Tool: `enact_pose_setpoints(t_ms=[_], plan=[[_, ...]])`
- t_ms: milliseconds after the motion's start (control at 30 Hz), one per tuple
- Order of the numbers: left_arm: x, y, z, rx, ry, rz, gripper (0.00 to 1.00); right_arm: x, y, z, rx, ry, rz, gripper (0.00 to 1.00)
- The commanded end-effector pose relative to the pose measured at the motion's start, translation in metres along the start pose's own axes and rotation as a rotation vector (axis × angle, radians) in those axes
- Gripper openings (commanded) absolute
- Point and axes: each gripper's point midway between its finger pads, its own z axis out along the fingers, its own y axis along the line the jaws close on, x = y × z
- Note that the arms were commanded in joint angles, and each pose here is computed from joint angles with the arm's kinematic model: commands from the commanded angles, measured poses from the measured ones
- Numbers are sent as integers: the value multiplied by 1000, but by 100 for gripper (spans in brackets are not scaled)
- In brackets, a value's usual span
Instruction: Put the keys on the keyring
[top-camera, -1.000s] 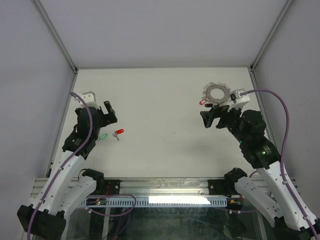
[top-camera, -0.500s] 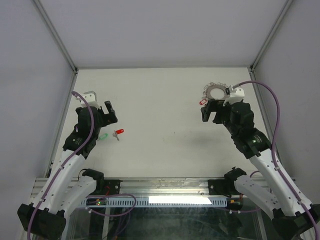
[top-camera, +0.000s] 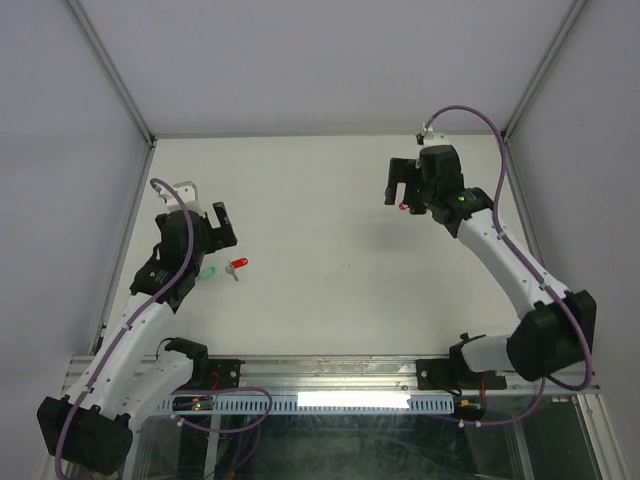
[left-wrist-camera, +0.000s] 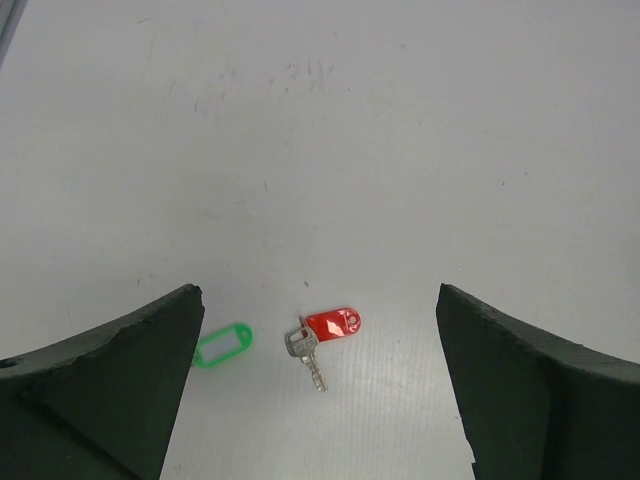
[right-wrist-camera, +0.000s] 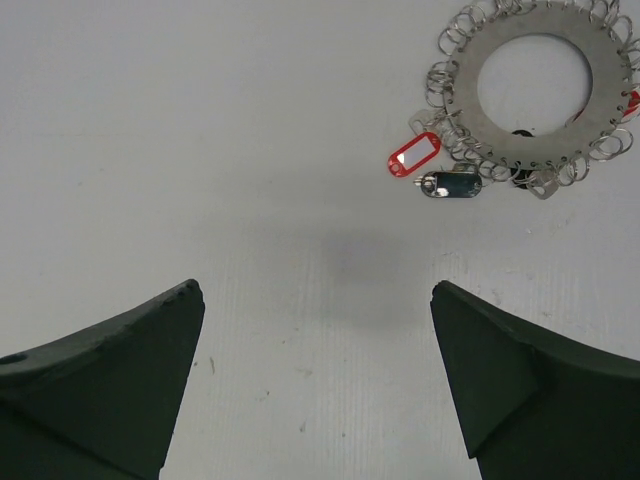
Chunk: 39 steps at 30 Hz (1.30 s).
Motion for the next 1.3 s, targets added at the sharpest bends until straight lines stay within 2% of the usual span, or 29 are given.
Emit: enact_pose_setpoints(t_ms=[0,300,633,1033,1267], plan=[[-7,-4,3,14,-13,6,99,-20,-25,38,12,35,131,98],[-4,-8,5,33,7,10,99,-27,-80,107,97,99,227,91],[1,-10,8,41,30,21,99,-27,-107,162,99,159,234,88],[7,-13,13,47,56,31,99,11,-126,207,155,305,210,89],[9,-12,15,41,64,34,99,29,-124,214,131,362,199,91]])
